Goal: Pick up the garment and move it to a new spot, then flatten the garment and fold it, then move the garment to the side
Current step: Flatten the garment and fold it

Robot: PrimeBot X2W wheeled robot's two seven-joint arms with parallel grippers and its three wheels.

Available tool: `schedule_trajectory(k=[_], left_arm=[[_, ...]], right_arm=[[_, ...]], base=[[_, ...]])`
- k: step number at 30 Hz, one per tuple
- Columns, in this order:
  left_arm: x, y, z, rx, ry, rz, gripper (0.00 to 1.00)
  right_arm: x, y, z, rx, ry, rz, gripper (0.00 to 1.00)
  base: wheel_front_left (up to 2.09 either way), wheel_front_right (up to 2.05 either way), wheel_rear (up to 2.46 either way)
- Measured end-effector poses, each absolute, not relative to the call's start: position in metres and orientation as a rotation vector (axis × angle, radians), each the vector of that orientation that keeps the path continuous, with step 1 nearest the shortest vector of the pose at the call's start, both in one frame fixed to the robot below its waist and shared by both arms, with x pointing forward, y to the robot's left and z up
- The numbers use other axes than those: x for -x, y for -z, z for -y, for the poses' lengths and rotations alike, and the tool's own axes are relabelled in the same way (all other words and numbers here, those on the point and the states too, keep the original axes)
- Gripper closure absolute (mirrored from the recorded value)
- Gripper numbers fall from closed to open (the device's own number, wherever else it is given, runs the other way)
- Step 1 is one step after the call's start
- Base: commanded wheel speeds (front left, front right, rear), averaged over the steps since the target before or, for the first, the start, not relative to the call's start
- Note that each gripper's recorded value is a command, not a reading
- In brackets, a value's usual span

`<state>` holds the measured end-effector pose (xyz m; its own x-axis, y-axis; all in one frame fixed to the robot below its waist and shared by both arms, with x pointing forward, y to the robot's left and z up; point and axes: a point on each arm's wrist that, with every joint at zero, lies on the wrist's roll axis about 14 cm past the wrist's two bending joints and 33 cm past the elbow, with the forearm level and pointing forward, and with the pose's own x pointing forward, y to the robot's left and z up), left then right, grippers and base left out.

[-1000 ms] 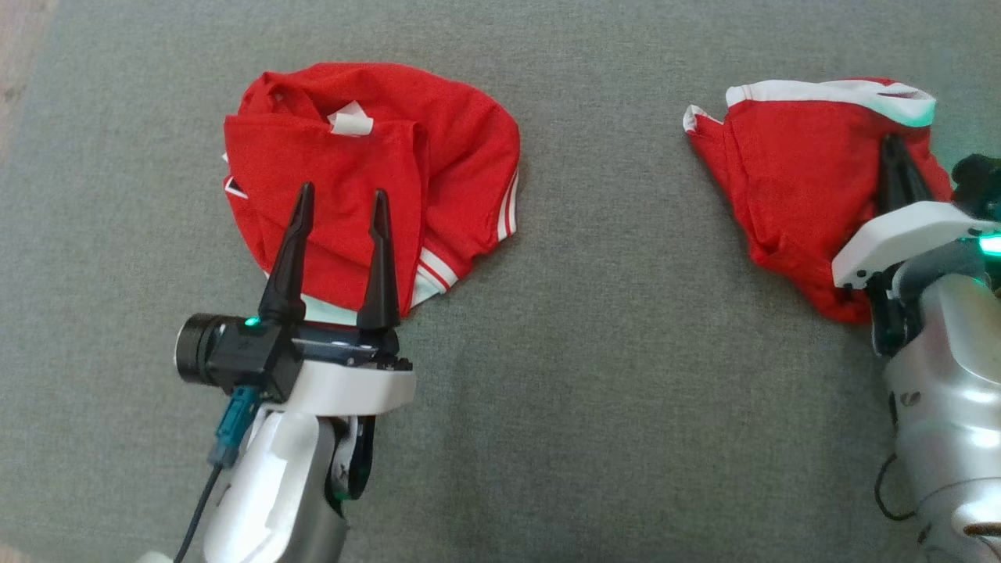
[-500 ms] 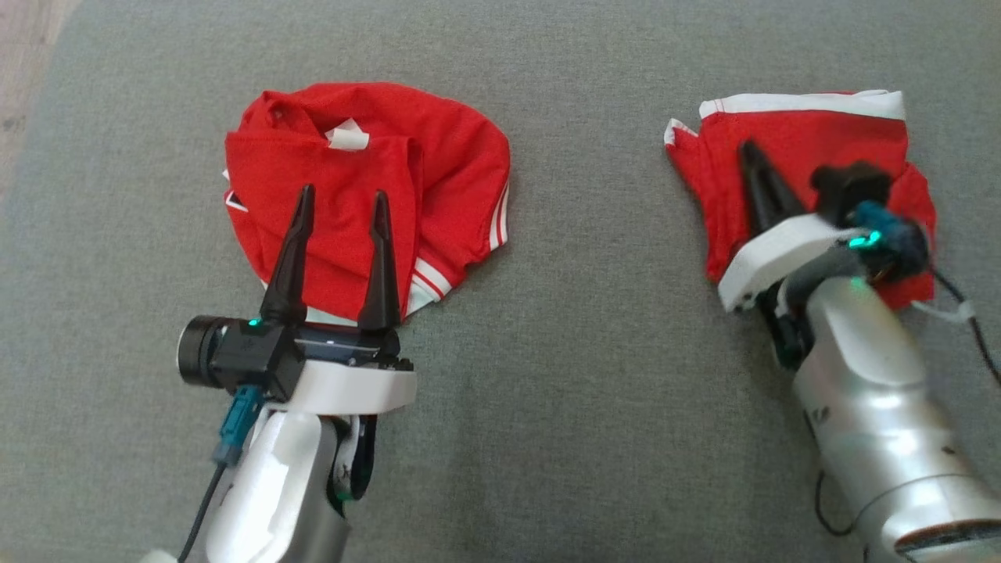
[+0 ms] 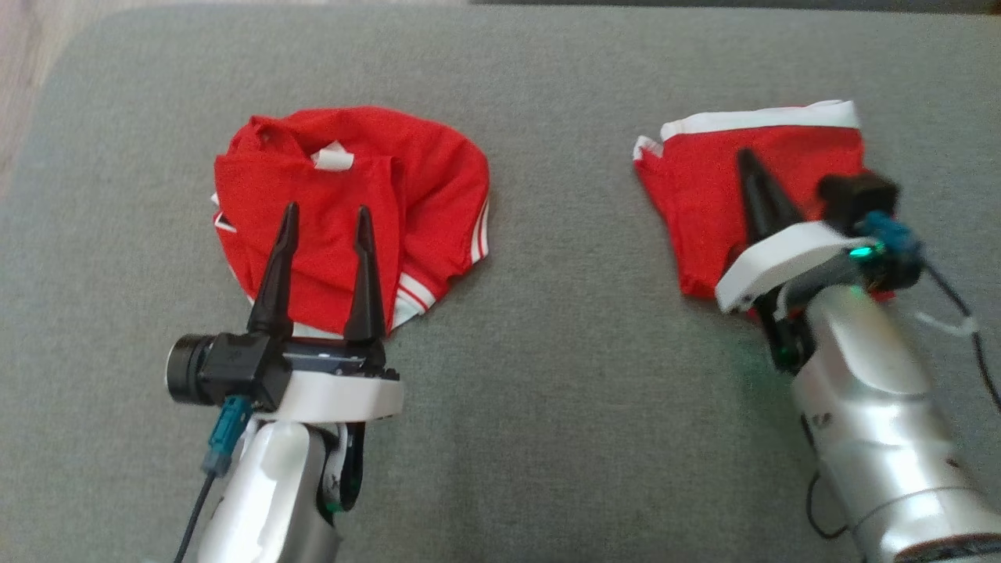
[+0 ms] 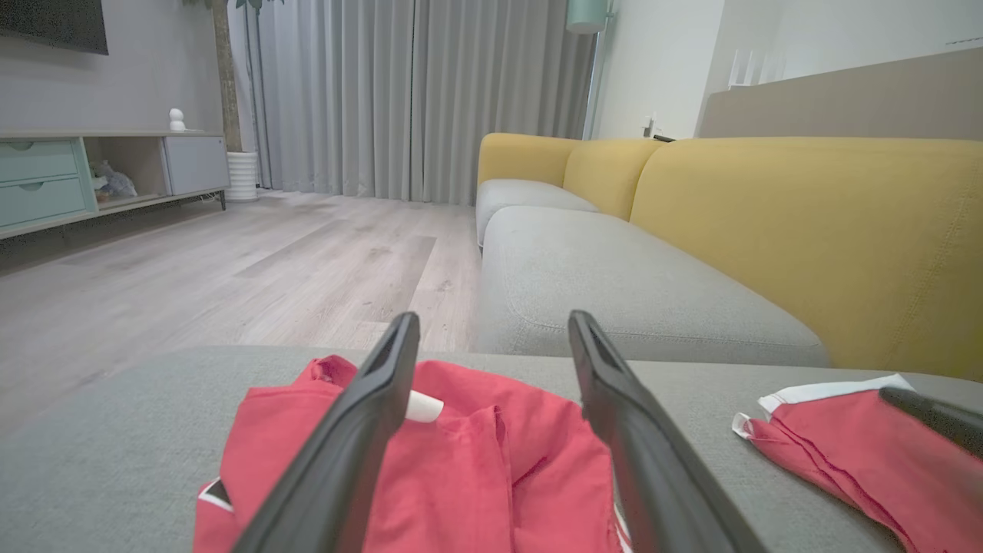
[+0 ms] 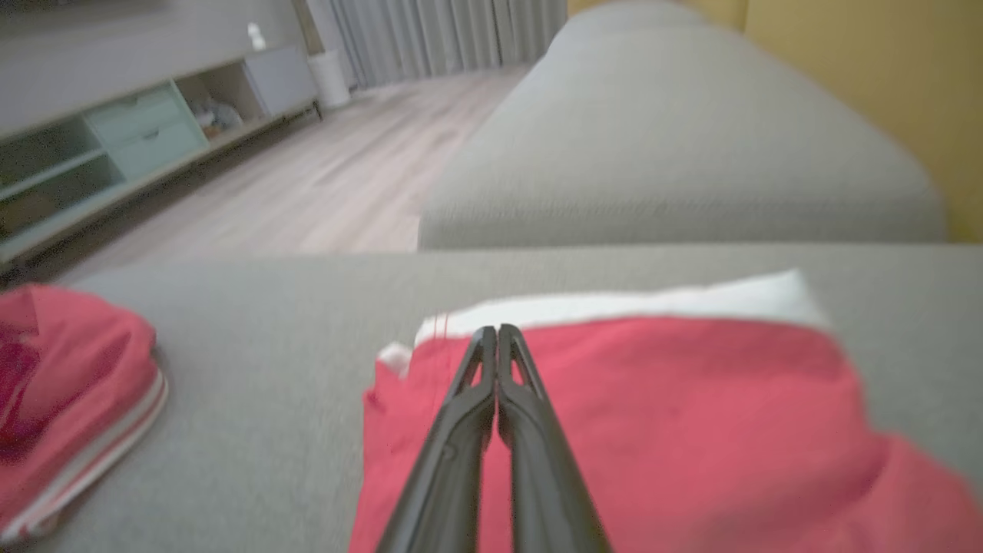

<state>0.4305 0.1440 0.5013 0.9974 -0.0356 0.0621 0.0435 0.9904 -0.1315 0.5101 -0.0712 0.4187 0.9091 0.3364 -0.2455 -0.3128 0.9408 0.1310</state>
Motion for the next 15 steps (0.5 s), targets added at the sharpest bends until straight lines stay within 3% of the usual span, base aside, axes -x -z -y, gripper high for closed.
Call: schedule_trajectory(k=[4,12,13,14,15], left_arm=[[-0.426,-0.511,-0.141,0.139,0.048,0.083,0.00],[-0.411,-0.519,-0.132,0.149,0.070,0.099,0.00],[-0.408,-0.519,-0.131,0.149,0.071,0.097,0.00],[-0.406,-0.516,-0.130,0.149,0.073,0.090,0.00],[-0.404,-0.512,-0.129,0.149,0.075,0.077,0.00]], right_arm=[[-0.514,-0.466,0.098,-0.125,-0.259,-0.109,1.00],[-0.458,-0.474,0.156,-0.128,-0.111,-0.045,1.00],[-0.452,-0.475,0.158,-0.124,-0.105,-0.041,0.40],[-0.446,-0.476,0.159,-0.120,-0.102,-0.037,0.00],[-0.440,-0.475,0.161,-0.118,-0.098,-0.036,0.00]], base=[[0.00,0.00,0.00],[0.00,0.00,0.00],[0.00,0.00,0.00],[0.00,0.00,0.00],[0.00,0.00,0.00]])
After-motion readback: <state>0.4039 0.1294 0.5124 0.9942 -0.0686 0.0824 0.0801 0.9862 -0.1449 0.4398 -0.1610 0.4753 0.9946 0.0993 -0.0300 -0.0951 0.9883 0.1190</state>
